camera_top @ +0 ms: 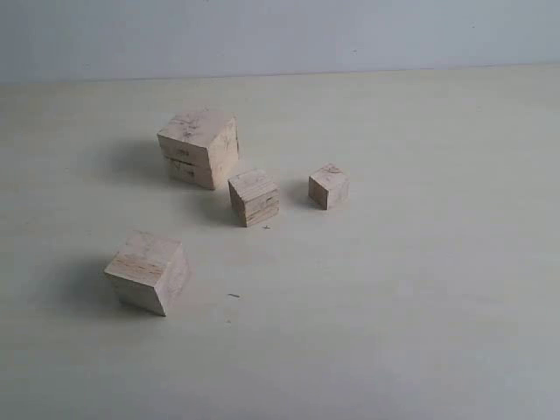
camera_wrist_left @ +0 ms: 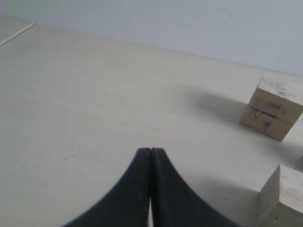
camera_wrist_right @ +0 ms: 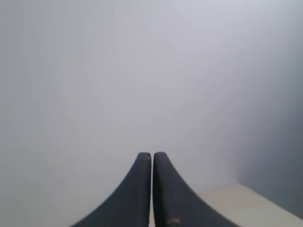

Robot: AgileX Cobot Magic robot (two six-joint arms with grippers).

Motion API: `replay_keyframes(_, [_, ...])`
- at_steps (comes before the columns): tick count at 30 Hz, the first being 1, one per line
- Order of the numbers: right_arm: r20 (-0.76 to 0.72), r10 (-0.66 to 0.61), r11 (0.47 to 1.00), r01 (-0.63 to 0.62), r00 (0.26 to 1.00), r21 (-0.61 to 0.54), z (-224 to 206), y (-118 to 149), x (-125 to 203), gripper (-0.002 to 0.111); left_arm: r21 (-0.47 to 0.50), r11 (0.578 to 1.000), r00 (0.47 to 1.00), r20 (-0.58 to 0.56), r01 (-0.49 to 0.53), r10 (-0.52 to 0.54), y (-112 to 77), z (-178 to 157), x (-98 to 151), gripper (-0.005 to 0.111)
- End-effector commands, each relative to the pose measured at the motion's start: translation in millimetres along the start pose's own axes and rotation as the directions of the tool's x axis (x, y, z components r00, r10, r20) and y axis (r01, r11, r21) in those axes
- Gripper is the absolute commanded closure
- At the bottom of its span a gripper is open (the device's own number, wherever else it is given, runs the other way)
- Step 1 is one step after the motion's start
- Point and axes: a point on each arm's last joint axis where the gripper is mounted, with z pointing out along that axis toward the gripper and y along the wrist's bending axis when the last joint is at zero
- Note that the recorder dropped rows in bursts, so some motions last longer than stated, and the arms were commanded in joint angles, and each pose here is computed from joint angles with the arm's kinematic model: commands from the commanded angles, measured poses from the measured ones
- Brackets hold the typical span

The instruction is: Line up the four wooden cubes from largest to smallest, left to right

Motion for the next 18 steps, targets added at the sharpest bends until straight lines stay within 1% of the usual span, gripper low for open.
replay_keyframes(1, [0.203,0.115,0.992,-0.121,0.972,0.017,-2.6,-3.7,-17.0,0.106,0.009,1.0,1.0,0.01,0.003,-0.003,-0.5,-0.5,-0.8,0.107])
replay_keyframes(2, [0.2,0.143,0.989,-0.148,0.969,0.01,-2.4,-3.5,-17.5,0.106,0.009,1.0,1.0,0.01,0.003,-0.003,-0.5,-0.5,-0.8,0.107])
replay_keyframes(4, [0.173,0.157,0.987,-0.158,0.972,-0.005,-1.5,-0.3,-24.9,0.106,0.009,1.0,1.0,0.01,0.003,-0.003,-0.5,-0.5,-0.8,0.107])
replay_keyframes(8, [0.14,0.164,0.986,-0.161,0.976,-0.034,4.4,8.7,-56.4,0.106,0.009,1.0,1.0,0.01,0.003,-0.003,-0.5,-0.5,-0.8,0.107])
replay_keyframes(11, [0.068,0.163,0.986,-0.161,0.984,-0.041,18.8,16.1,-80.0,0.106,0.009,1.0,1.0,0.01,0.003,-0.003,-0.5,-0.5,-0.8,0.107])
replay_keyframes(13, [-0.031,0.165,0.985,-0.167,0.986,-0.045,31.0,21.9,-91.6,0.106,0.009,1.0,1.0,0.01,0.003,-0.003,-0.5,-0.5,-0.8,0.107])
replay_keyframes(16, [-0.204,0.175,0.981,-0.187,0.963,-0.043,54.4,30.7,-105.2,0.106,0.009,1.0,1.0,0.01,0.003,-0.003,-0.5,-0.5,-0.8,0.107])
replay_keyframes(18, [-0.356,0.237,0.964,-0.265,0.904,-0.033,73.0,38.6,-108.5,0.106,0.009,1.0,1.0,0.01,0.003,-0.003,-0.5,-0.5,-0.8,0.107])
